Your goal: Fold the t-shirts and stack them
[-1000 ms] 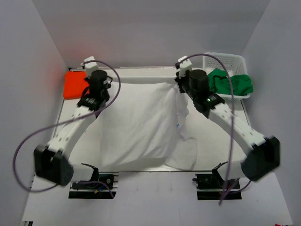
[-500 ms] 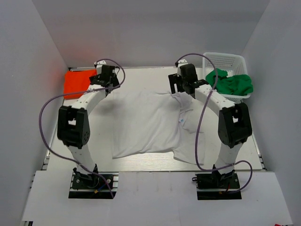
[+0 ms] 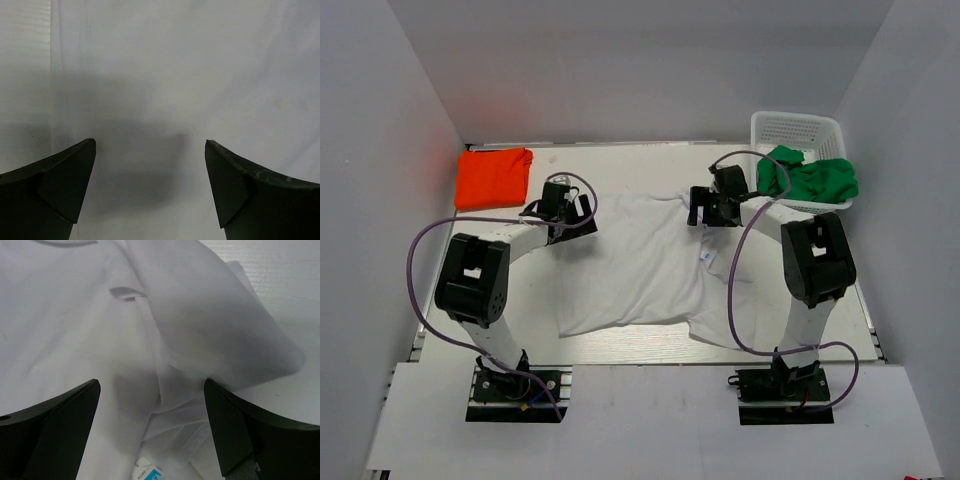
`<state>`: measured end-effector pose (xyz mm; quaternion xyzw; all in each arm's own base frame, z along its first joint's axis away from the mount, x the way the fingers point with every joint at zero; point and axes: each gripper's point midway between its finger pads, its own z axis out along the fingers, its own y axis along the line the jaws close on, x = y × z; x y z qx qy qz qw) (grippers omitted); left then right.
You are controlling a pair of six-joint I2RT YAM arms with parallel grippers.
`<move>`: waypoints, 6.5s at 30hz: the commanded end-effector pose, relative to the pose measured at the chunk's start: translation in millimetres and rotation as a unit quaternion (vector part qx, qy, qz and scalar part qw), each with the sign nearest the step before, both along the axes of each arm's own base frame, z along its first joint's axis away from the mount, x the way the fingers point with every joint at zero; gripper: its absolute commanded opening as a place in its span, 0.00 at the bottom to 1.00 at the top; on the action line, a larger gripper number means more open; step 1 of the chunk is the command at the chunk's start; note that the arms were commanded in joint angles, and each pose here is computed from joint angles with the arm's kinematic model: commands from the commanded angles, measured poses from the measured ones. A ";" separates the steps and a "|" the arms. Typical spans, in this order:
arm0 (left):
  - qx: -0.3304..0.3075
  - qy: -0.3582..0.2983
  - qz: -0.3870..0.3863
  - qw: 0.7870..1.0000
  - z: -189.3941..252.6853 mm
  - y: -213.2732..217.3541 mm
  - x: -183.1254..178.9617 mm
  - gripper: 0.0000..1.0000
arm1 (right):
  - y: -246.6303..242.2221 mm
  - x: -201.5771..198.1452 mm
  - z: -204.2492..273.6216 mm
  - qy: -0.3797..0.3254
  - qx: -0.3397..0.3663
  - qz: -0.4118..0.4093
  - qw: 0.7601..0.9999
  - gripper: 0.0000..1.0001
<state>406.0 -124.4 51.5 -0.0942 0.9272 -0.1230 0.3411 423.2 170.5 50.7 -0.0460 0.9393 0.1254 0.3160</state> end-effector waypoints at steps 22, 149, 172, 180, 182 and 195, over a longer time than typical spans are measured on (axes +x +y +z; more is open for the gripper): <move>0.111 0.021 0.106 0.988 -13.4 55.9 15.6 1.00 | -1.1 171.6 124.7 -0.181 0.002 -0.065 0.981 0.90; -0.093 0.001 0.221 0.971 30.1 66.8 -149.5 0.00 | -14.4 -211.7 73.0 -0.016 0.013 -0.071 0.997 0.00; -0.015 -0.020 0.317 0.948 42.9 94.0 -20.0 0.00 | -24.5 -26.1 77.8 -0.067 0.011 -0.121 0.990 0.00; -0.018 -0.010 0.354 0.935 37.4 108.7 18.1 0.54 | -22.0 44.6 41.8 -0.044 0.014 -0.098 0.994 0.24; -0.017 -0.009 0.359 0.933 39.5 113.2 18.6 0.93 | -6.5 54.1 50.7 -0.039 0.035 -0.060 0.997 0.49; -0.156 -0.061 0.147 0.975 74.1 33.5 4.6 1.00 | 37.6 -33.8 41.3 -0.025 0.141 0.055 0.988 0.90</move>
